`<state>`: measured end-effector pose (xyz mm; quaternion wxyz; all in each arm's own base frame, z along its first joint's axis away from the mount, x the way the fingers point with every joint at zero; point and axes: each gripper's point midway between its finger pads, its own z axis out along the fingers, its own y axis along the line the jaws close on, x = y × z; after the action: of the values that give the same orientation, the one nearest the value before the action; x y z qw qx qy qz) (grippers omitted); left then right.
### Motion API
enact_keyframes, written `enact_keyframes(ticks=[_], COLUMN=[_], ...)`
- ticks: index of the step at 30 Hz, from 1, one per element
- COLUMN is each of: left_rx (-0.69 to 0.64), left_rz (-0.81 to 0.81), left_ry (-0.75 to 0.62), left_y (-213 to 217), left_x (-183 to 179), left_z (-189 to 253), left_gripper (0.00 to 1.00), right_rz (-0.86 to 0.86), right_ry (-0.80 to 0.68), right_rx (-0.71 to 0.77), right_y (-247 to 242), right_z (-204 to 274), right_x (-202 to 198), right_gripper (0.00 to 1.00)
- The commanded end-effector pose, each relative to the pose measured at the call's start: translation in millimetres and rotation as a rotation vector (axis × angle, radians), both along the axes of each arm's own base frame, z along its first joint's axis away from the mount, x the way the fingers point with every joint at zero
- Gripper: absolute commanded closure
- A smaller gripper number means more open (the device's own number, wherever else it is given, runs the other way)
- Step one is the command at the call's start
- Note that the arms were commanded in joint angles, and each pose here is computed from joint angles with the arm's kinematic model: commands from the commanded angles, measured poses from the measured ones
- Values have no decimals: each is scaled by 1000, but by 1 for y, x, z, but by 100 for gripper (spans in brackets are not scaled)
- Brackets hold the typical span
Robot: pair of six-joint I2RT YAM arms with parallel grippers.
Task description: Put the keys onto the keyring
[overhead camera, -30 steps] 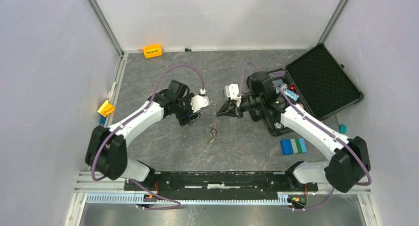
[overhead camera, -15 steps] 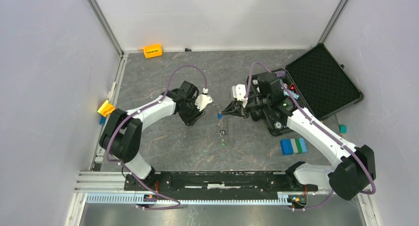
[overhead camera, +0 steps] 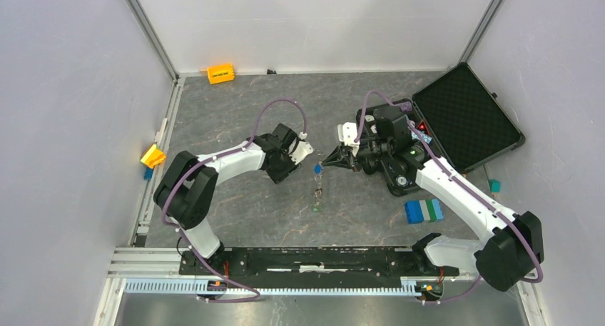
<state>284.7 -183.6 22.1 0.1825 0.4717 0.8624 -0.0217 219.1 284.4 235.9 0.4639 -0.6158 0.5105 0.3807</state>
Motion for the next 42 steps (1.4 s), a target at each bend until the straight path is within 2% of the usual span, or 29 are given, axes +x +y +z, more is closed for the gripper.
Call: enact_keyframes(ticks=[1, 19, 26, 29, 42], left_rx=[10, 24, 11, -26, -317], left_rz=[45, 26, 21, 11, -133], left_ry=[-37, -29, -43, -64, -129], left_y=[1, 1, 0, -4, -21], left_x=[9, 5, 5, 5, -8], left_z=[1, -2, 3, 15, 89], left_gripper=[53, 78, 91, 98, 98], right_rz=[3, 13, 14, 16, 10], right_ry=[-62, -42, -41, -40, -28], right_rx=[49, 52, 51, 52, 43], right_y=[0, 0, 0, 1, 1], right_z=[18, 14, 12, 13, 5], right_x=[1, -1, -1, -1, 1], right_gripper=[100, 100, 100, 100, 100])
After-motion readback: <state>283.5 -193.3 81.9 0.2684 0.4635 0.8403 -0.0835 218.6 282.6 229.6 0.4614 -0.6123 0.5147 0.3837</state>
